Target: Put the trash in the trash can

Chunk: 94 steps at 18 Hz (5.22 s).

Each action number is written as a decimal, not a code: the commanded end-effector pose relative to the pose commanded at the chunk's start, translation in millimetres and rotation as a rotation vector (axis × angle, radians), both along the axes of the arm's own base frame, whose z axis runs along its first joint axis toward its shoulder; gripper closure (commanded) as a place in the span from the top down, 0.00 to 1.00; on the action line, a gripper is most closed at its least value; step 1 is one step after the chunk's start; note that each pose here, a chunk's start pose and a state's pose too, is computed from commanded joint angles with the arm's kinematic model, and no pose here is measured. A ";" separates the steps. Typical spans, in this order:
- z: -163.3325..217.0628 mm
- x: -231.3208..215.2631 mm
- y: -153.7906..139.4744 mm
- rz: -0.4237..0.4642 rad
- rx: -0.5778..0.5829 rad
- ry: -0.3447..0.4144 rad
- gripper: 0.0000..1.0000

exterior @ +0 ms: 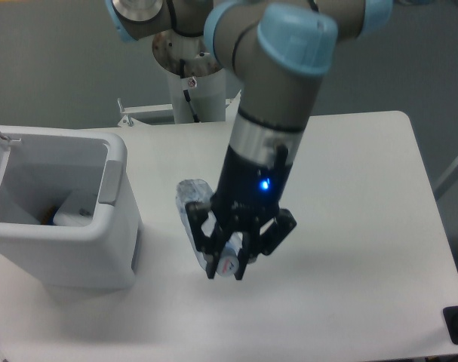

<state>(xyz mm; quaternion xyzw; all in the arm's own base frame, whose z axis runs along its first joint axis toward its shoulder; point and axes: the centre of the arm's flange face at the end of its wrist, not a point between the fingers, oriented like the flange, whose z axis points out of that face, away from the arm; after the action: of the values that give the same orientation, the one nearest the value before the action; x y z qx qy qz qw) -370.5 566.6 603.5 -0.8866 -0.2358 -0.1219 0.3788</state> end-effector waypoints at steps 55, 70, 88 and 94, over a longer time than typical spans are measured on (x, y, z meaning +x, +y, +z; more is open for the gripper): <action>-42.6 135.8 24.4 -0.361 0.158 0.047 1.00; -157.4 -25.0 -15.2 -0.202 -0.167 0.241 1.00; -243.0 -60.0 -70.9 -0.467 -0.693 0.366 1.00; -243.7 -66.1 -65.3 -0.565 -0.785 0.415 1.00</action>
<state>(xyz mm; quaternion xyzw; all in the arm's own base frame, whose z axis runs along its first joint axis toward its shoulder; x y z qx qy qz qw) -436.6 501.2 359.8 -0.9963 0.0645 0.0565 0.0095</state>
